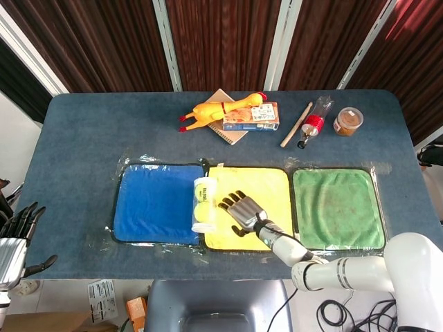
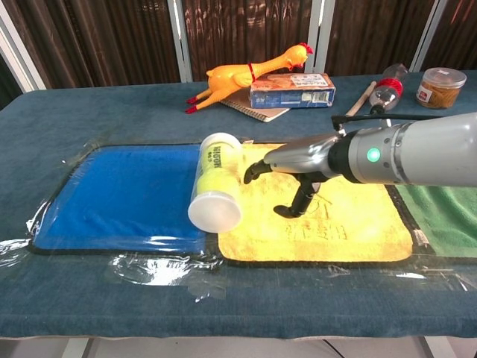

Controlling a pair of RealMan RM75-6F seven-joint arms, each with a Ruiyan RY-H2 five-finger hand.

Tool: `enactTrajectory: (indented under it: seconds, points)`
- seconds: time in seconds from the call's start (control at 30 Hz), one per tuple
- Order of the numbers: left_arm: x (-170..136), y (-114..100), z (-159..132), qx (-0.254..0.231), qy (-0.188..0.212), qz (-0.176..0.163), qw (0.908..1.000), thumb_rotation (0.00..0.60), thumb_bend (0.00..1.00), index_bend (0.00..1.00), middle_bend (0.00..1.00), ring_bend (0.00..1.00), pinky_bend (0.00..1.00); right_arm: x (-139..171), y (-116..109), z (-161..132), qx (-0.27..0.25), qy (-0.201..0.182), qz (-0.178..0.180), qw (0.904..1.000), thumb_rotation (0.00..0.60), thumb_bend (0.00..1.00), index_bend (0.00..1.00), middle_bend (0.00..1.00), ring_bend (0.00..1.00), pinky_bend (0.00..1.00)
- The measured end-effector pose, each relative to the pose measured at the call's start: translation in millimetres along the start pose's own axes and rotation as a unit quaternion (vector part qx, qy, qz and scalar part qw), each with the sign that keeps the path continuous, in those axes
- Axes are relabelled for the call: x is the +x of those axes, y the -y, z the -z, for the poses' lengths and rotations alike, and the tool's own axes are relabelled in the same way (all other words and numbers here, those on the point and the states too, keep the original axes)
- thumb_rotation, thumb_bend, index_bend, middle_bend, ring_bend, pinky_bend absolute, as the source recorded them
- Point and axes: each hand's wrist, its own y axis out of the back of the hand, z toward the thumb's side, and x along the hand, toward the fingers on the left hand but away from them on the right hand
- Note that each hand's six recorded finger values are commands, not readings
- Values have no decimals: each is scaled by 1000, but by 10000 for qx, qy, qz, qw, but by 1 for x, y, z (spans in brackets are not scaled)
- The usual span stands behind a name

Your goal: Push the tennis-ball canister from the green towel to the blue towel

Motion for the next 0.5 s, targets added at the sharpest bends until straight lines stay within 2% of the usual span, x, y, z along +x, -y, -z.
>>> enactTrajectory:
  seconds: [0.5]
  points:
    - [-1,-3,2,-53,-27,-47,10000,600,47,0,0,35,152,-20,-14,-41,-12,-134,-9,9999,528,439,125,95,0,0]
